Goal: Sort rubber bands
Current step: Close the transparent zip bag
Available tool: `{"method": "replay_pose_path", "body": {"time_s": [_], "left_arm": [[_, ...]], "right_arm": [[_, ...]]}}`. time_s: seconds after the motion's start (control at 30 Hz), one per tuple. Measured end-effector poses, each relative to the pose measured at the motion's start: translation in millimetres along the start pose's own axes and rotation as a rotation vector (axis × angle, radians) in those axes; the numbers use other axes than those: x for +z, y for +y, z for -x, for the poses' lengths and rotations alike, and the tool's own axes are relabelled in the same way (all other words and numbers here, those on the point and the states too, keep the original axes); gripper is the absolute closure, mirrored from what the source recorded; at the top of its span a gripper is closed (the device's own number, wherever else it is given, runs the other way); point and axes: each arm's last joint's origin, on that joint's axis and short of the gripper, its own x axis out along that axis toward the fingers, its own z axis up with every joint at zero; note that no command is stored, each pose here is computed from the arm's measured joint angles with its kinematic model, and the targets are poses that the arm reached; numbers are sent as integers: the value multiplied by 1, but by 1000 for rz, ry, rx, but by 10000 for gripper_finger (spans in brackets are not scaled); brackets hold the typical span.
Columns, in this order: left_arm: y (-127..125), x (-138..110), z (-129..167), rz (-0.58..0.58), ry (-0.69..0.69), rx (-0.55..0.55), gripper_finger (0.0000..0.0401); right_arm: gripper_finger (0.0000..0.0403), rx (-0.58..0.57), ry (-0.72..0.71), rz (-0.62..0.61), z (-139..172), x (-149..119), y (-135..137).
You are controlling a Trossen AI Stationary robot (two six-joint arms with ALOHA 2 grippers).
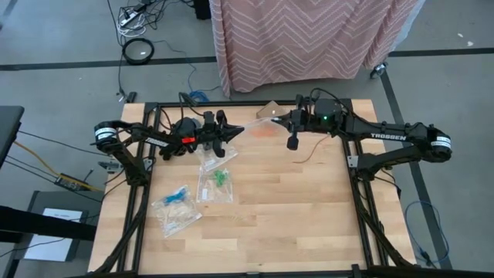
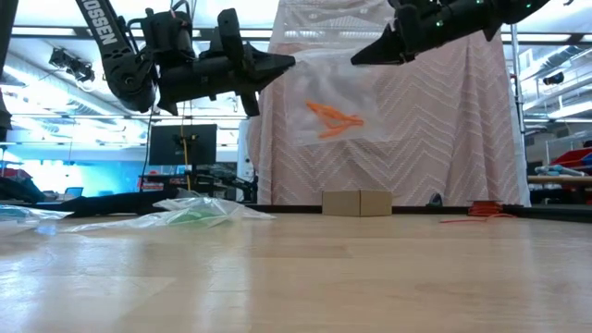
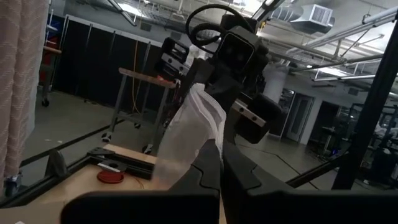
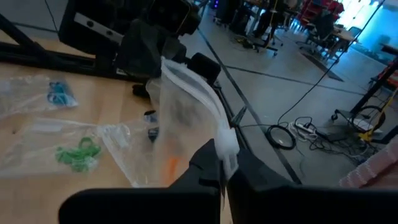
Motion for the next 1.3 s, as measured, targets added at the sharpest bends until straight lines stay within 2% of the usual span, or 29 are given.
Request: {"method": "replay_pose_path", "body": {"time_s": [0.17, 0.3, 0.6, 0.7, 0.83, 1.0, 1.13, 1.3], "left_arm": [[0, 0, 0, 0, 1, 0, 394], [1, 0, 0, -39, 9, -11, 371], [0, -2, 0, -251, 33, -43, 278], [2, -7, 1, -282, 79, -32, 241], [10, -13, 2, -302, 142, 80, 196], [15, -10, 3, -318, 115, 203, 155], [21, -8, 5, -321, 111, 269, 137], [26, -7, 7, -324, 111, 292, 132]], "right_arm": [[403, -37, 14, 41, 0, 1, 2], [402, -73, 61, 48, 0, -2, 3], [402, -88, 75, 57, 0, -3, 3], [402, -89, 75, 55, 0, -3, 3], [402, -104, 82, 55, 0, -4, 2], [402, -105, 91, 55, 0, -4, 2], [403, -104, 96, 55, 0, -5, 3], [403, -104, 95, 55, 0, -5, 3]]}}
